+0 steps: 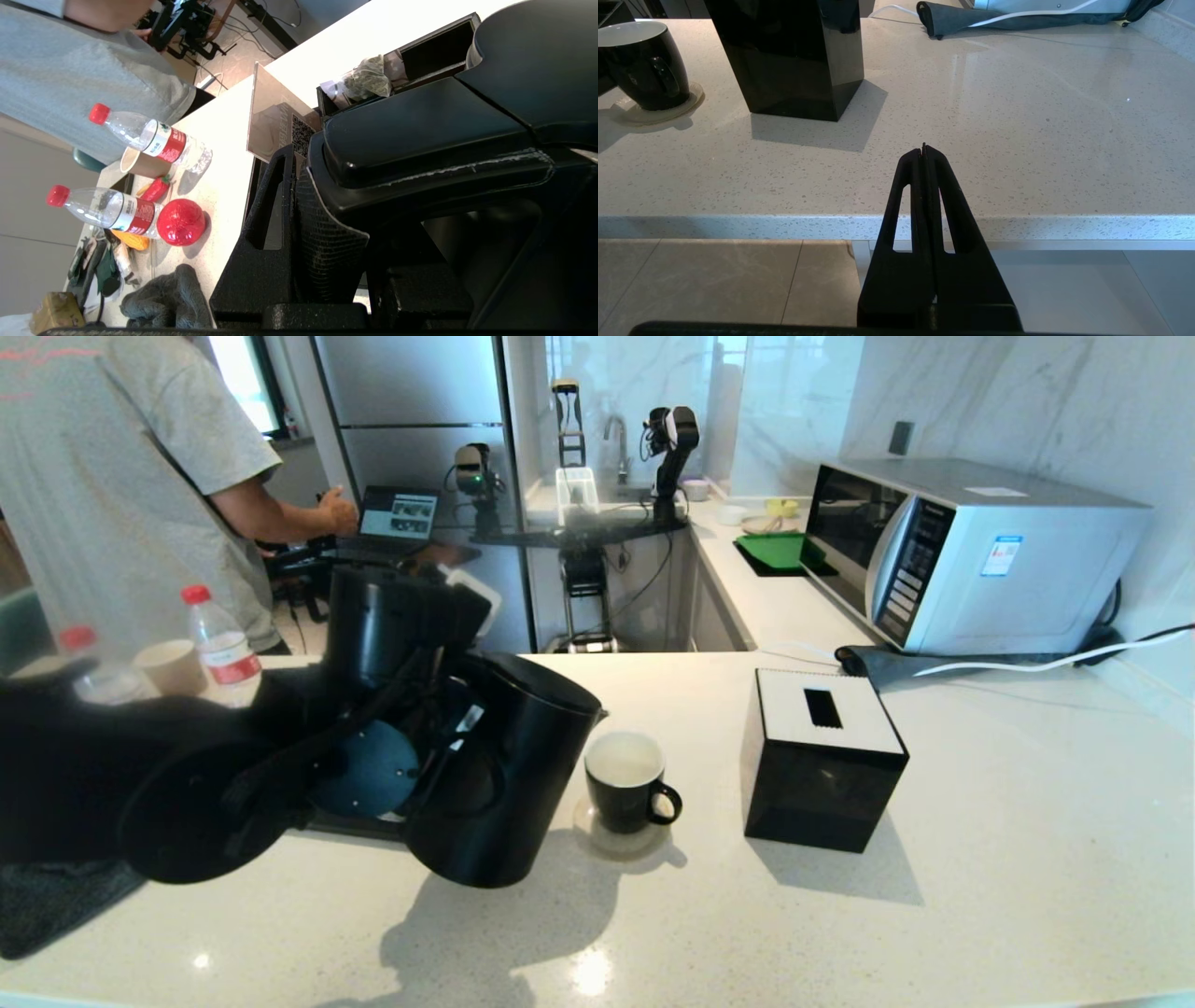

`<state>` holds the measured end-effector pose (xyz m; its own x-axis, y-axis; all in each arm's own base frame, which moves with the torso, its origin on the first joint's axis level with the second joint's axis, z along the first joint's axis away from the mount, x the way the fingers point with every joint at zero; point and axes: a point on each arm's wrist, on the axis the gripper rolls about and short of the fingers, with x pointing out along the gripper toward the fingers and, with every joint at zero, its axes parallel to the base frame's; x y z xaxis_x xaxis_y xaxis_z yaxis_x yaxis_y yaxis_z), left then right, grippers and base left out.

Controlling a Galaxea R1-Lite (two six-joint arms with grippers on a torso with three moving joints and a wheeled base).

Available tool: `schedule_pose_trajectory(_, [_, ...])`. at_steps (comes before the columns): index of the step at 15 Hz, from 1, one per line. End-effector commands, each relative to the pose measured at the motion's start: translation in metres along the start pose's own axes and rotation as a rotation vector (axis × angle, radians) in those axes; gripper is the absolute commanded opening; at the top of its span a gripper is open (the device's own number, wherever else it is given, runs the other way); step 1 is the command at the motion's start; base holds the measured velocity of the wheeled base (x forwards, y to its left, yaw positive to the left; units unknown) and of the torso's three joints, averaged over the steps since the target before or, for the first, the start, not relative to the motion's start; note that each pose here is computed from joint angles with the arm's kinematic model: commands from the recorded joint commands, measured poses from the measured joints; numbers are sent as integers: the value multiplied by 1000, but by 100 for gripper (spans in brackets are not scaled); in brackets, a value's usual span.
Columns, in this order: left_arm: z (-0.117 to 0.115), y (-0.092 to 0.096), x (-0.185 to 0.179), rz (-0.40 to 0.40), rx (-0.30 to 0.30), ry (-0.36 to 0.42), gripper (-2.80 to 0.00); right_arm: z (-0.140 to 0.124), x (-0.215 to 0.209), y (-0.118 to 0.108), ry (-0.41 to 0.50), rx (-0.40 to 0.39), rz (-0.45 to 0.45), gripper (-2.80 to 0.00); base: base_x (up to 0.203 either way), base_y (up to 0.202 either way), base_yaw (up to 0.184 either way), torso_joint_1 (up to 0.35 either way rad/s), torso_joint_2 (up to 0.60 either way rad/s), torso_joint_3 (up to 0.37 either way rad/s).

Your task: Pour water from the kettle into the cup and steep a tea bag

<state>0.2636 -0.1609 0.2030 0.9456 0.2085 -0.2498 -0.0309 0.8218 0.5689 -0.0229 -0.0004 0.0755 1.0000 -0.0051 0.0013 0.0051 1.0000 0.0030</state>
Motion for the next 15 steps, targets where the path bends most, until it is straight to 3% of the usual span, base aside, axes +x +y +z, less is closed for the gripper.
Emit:
schedule_pose_trajectory(1, [0, 0, 1, 6, 2, 1, -280, 0, 0, 0, 0, 0, 1, -280, 0, 0, 0, 0, 0, 0])
schedule_pose_trajectory(15, [12, 2, 3, 13, 97, -20, -280, 0, 0, 0, 0, 0, 1, -280, 0, 0, 0, 0, 0, 0])
